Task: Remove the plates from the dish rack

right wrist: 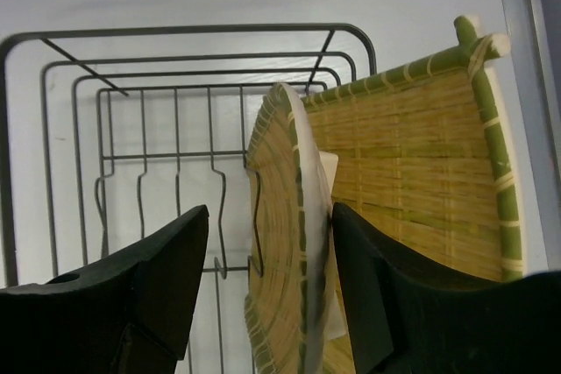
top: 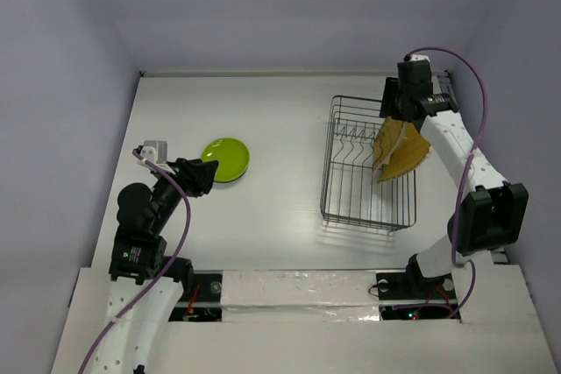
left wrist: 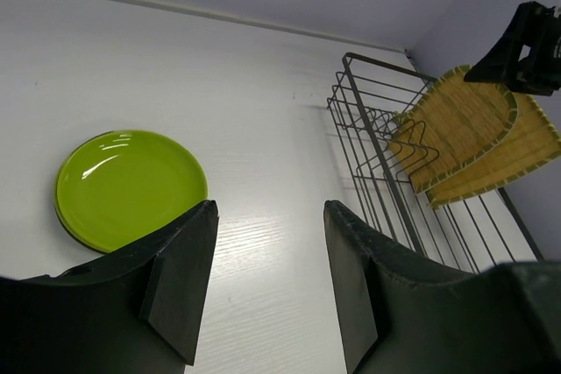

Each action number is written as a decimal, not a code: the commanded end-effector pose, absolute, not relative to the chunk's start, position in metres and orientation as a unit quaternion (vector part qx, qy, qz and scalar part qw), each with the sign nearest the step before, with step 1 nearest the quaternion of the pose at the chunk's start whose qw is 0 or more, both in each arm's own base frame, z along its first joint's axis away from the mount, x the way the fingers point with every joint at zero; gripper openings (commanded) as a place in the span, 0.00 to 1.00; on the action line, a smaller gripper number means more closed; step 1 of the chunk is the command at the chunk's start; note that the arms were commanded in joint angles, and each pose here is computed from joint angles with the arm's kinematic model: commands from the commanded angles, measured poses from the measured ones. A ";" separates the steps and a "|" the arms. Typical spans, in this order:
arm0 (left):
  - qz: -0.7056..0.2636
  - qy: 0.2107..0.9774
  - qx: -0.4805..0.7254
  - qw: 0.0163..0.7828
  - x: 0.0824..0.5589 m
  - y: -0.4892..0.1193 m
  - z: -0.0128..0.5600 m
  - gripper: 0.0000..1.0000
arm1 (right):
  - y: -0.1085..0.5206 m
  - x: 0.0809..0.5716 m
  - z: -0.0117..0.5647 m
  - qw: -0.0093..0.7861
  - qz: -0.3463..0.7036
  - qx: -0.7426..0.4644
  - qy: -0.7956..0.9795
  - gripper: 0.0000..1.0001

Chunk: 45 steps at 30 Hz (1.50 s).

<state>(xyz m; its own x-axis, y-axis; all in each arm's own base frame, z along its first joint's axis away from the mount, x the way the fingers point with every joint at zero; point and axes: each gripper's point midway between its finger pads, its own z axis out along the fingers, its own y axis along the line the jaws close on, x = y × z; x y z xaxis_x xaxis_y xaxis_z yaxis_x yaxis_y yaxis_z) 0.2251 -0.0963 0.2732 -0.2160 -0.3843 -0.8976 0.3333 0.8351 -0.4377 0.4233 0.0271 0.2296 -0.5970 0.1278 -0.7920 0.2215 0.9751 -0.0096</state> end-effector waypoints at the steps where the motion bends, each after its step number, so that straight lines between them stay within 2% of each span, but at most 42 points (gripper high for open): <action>1: -0.293 0.713 -0.008 0.637 0.226 -0.100 0.281 0.48 | 0.024 0.421 0.235 0.429 -0.053 0.082 0.898 0.64; 3: -0.293 0.714 -0.007 0.636 0.226 -0.100 0.281 0.48 | 0.019 0.420 0.229 0.421 -0.067 0.087 0.900 0.64; 4: -0.293 0.714 -0.007 0.636 0.226 -0.100 0.281 0.48 | 0.017 0.418 0.222 0.414 -0.074 0.088 0.903 0.61; 5: -0.293 0.713 -0.007 0.637 0.226 -0.100 0.281 0.48 | 0.017 0.419 0.222 0.416 -0.073 0.090 0.902 0.53; 6: -0.293 0.713 -0.007 0.637 0.226 -0.100 0.281 0.48 | 0.017 0.417 0.221 0.417 -0.074 0.092 0.901 0.41; 7: -0.293 0.714 -0.008 0.636 0.226 -0.100 0.280 0.48 | 0.014 0.414 0.224 0.423 -0.077 0.100 0.897 0.20; 10: -0.293 0.713 -0.007 0.638 0.225 -0.100 0.282 0.48 | 0.001 0.408 0.238 0.438 -0.108 0.110 0.886 0.00; 13: -0.293 0.713 -0.007 0.638 0.225 -0.100 0.282 0.48 | -0.019 0.395 0.271 0.470 -0.167 0.129 0.857 0.00; 17: -0.292 0.713 -0.008 0.637 0.226 -0.099 0.281 0.48 | -0.008 0.398 0.317 0.547 -0.160 0.117 0.813 0.00; 20: -0.293 0.713 -0.008 0.637 0.225 -0.100 0.281 0.48 | 0.010 0.408 0.311 0.564 -0.160 0.076 0.807 0.00; 24: -0.290 0.714 -0.011 0.638 0.226 -0.098 0.281 0.48 | 0.062 0.407 0.270 0.527 -0.208 -0.024 0.823 0.00; 28: -0.290 0.716 -0.012 0.635 0.227 -0.099 0.280 0.48 | 0.055 0.400 0.238 0.488 -0.265 -0.031 0.831 0.00; 31: -0.290 0.716 -0.012 0.634 0.227 -0.099 0.279 0.48 | 0.029 0.388 0.260 0.507 -0.318 0.051 0.799 0.00; 34: -0.289 0.717 -0.012 0.634 0.228 -0.099 0.279 0.48 | 0.014 0.370 0.276 0.533 -0.294 0.167 0.776 0.00; 37: -0.290 0.717 -0.013 0.634 0.227 -0.099 0.279 0.48 | -0.001 0.361 0.294 0.561 -0.298 0.204 0.745 0.00; 43: -0.291 0.719 -0.013 0.631 0.228 -0.099 0.278 0.48 | -0.016 0.383 0.347 0.637 -0.196 0.245 0.704 0.00; 45: -0.291 0.719 -0.012 0.631 0.228 -0.100 0.278 0.48 | -0.025 0.383 0.363 0.656 -0.223 0.252 0.676 0.00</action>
